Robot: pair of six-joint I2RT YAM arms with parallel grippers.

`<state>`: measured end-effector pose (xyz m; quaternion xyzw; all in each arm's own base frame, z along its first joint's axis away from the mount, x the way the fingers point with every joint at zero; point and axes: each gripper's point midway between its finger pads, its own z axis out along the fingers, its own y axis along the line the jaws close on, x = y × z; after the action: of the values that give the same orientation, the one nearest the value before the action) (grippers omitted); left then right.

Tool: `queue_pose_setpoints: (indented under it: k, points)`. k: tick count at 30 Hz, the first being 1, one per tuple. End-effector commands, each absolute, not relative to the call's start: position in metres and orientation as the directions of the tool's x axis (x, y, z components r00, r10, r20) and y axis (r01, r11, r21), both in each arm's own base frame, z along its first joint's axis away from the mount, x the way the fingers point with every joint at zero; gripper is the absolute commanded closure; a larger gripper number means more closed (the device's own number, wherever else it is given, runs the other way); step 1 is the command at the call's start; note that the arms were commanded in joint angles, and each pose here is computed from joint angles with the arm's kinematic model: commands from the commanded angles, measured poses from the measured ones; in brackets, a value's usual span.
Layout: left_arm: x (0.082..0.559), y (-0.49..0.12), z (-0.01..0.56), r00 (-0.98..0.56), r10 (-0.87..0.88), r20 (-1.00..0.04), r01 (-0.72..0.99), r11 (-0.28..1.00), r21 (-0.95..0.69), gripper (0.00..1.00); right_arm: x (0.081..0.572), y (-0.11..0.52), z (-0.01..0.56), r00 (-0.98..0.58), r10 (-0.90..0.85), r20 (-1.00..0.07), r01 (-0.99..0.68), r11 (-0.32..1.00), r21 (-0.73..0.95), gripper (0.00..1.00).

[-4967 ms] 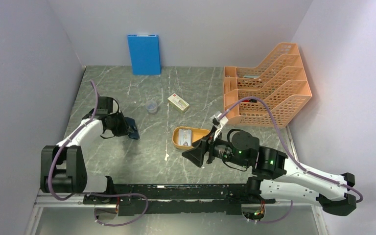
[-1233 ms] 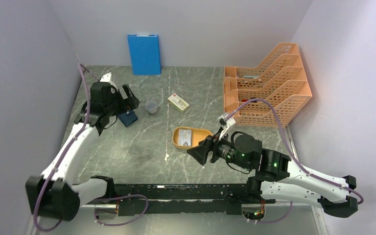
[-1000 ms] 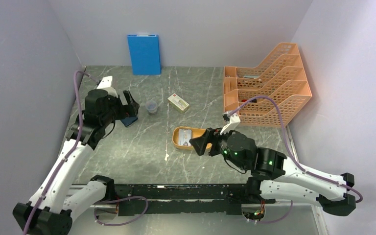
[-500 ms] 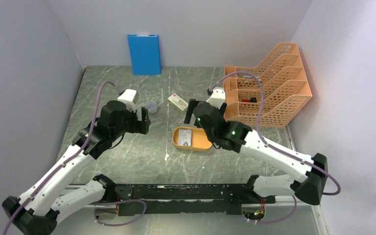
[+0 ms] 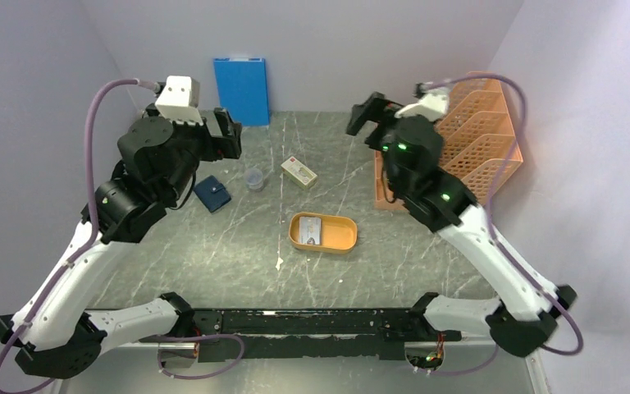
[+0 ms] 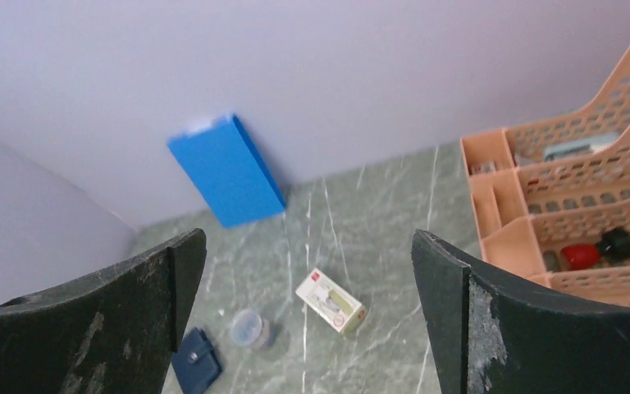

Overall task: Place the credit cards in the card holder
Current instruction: Reset both arms

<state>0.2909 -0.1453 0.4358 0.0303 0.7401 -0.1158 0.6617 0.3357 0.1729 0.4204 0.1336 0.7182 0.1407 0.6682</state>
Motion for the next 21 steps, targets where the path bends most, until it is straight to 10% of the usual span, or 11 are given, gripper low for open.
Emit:
queue_pose_setpoints:
  k: [1, 10, 21]
  points:
    - [0.284, -0.146, 0.423, -0.158, -0.127, -0.979, 0.207, 0.965, -0.159, 0.02, 0.299, 0.133, 0.472, 0.087, 0.388, -0.918, -0.060, 0.921, 0.384, 0.00]
    - [0.250, -0.140, 0.384, -0.221, -0.161, -0.962, 0.270, 0.938, -0.218, 0.02, 0.232, 0.141, 0.440, 0.029, 0.320, -0.947, -0.392, 0.875, 0.283, 0.00]
    - [0.235, -0.111, 0.383, -0.202, -0.194, -0.960, 0.195, 0.953, -0.233, 0.02, 0.245, 0.108, 0.417, 0.009, 0.543, -0.840, -0.138, 0.832, 0.537, 0.00]
